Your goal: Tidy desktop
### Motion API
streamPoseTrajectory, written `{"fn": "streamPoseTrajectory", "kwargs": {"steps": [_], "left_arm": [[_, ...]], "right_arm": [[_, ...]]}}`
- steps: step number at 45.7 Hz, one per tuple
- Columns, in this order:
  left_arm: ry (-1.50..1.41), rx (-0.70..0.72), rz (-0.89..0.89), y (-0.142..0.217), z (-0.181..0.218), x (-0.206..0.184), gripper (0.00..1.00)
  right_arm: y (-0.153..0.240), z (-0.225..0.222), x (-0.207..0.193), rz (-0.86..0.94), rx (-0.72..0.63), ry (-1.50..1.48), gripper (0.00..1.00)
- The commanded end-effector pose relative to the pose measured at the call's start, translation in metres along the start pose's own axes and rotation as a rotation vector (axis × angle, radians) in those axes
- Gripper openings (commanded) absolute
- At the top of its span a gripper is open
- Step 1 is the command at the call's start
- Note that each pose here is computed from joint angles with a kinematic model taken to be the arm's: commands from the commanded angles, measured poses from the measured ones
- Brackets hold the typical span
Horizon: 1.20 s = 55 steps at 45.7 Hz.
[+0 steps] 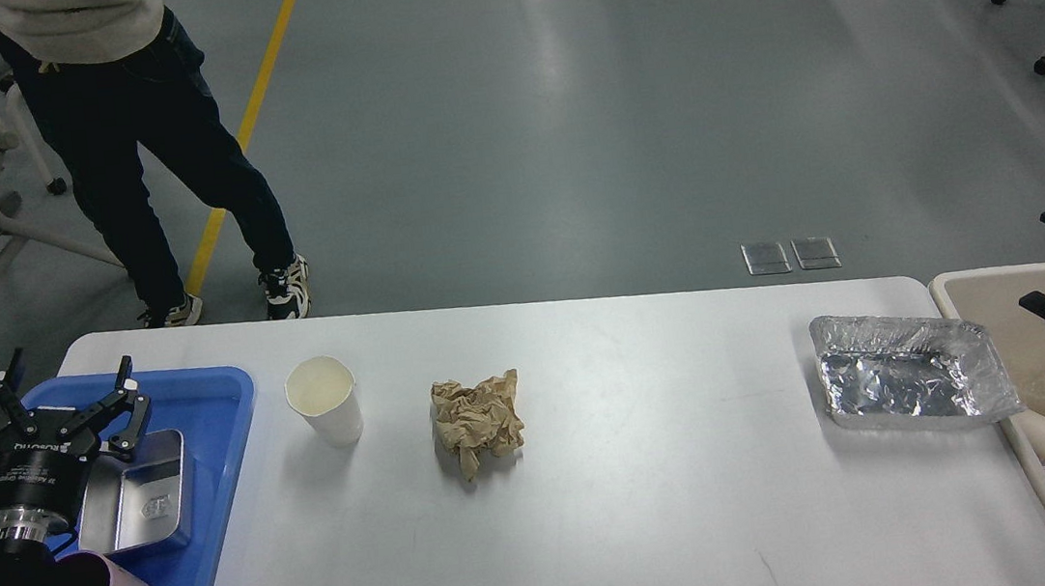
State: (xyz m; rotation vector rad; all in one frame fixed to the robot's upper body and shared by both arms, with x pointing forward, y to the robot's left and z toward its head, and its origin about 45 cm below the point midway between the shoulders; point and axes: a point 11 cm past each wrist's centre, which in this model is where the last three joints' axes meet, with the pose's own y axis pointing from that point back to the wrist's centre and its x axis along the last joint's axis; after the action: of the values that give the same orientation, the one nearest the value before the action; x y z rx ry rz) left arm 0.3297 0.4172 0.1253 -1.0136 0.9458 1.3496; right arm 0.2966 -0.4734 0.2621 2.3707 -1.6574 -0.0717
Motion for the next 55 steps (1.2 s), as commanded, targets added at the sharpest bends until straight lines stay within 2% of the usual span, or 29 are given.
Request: {"fn": "streamPoseTrajectory", "kwargs": {"steps": [1,17,33,45,55], "left_arm": [[0.001,-0.001,-0.003,-0.002,0.0,-0.001,0.96],[0.012,-0.004,0.003,-0.002,-0.004,0.0,0.96],[0.018,-0.003,0.011,-0.003,-0.007,0.001,0.96],[0.018,-0.001,0.013,-0.002,-0.008,0.001,0.96],[0.018,0.0,0.015,-0.002,-0.008,0.002,0.96]], "right_arm": [[0.003,-0.026,-0.005,-0.067,-0.061,0.215,1.0],[0.015,-0.094,-0.02,-0.22,-0.23,0.755,1.0],[0.021,-0.125,-0.036,-0.316,-0.376,1.27,1.0],[0.026,-0.141,-0.053,-0.392,-0.419,1.403,1.0],[0.032,-0.144,-0.05,-0.431,-0.493,1.428,1.0]]}}
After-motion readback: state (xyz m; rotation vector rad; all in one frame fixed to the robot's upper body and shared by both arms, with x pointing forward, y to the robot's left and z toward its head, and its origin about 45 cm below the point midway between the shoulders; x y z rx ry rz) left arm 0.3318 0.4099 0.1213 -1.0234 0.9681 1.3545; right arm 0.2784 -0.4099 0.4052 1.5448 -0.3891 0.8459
